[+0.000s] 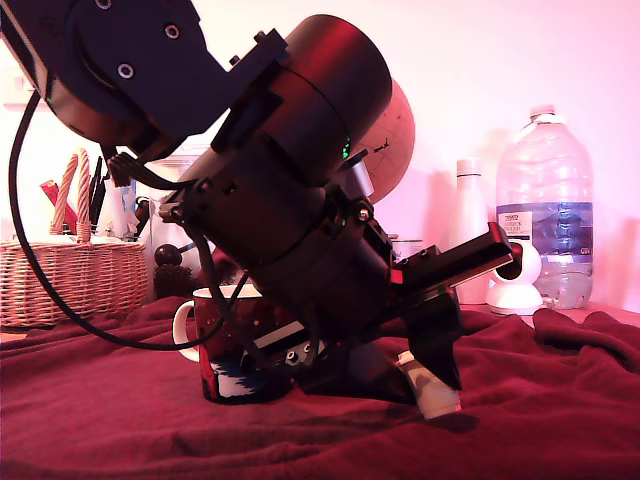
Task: Pick up the coffee capsules on the table and drop them inside the coffee cup
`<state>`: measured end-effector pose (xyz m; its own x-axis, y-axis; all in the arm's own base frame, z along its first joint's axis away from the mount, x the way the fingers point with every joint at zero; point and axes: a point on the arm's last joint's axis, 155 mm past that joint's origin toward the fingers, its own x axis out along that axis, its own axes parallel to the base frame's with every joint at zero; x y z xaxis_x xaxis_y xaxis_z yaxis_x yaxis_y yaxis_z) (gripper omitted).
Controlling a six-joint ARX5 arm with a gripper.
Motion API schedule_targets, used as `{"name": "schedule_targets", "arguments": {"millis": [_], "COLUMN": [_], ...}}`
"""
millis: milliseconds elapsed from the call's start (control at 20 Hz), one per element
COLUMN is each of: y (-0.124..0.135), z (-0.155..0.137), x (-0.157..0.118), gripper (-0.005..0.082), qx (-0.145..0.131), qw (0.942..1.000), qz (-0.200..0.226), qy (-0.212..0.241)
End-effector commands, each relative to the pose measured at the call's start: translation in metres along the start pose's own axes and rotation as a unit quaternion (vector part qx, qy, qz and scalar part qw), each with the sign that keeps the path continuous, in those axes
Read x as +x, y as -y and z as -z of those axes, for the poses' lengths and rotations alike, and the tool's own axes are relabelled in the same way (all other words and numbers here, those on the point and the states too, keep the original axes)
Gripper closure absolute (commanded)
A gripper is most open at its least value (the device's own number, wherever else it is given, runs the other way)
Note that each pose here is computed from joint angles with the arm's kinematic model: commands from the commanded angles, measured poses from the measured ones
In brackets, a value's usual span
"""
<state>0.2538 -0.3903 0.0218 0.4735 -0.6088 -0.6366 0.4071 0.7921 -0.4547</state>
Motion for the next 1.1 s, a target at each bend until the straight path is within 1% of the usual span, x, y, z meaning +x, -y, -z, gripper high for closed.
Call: {"name": "schedule_targets", "arguments": {"millis": [0, 50, 100, 150, 200, 300, 350, 450, 500, 550, 650, 700, 750, 850, 900, 1050], "y": [-0.004, -0.004, -0.003, -0.002, 0.000, 0.008, 0.013, 0.022, 0.026, 0.029, 0.035, 0.039, 0.042, 0.046, 0.048, 0.052], "z": [0.005, 0.005, 0.003, 0.001, -0.001, -0.005, -0.008, -0.011, -0.012, -0.014, -0.016, -0.018, -0.019, -0.023, -0.024, -0.027], "x": [0.007, 0.007, 0.007, 0.007, 0.007, 0.005, 0.004, -0.001, -0.004, -0.006, -0.010, -0.013, -0.016, -0.023, -0.026, -0.037], "gripper": [0.0524, 0.0524, 0.0524, 0.0524, 0.0524, 0.0524, 0.0524, 0.0524, 0.0524, 0.0524, 0.0524, 0.0524, 0.0524, 0.0524, 0.0524, 0.0524], "qx": [-0.003, -0.002, 0.006, 0.020, 0.019, 0.065, 0.064, 0.089, 0.110, 0.110, 0.137, 0.137, 0.147, 0.178, 0.178, 0.230], "qw": [1.0000, 1.0000, 1.0000, 0.9998, 0.9998, 0.9976, 0.9974, 0.9948, 0.9923, 0.9920, 0.9879, 0.9874, 0.9854, 0.9798, 0.9798, 0.9685], "qz": [-0.005, -0.004, -0.003, -0.001, 0.003, 0.020, 0.029, 0.046, 0.054, 0.059, 0.070, 0.077, 0.082, 0.086, 0.087, 0.090], "qy": [-0.007, -0.006, -0.003, 0.001, 0.005, 0.013, 0.016, 0.019, 0.019, 0.019, 0.022, 0.023, 0.025, 0.029, 0.029, 0.030]}}
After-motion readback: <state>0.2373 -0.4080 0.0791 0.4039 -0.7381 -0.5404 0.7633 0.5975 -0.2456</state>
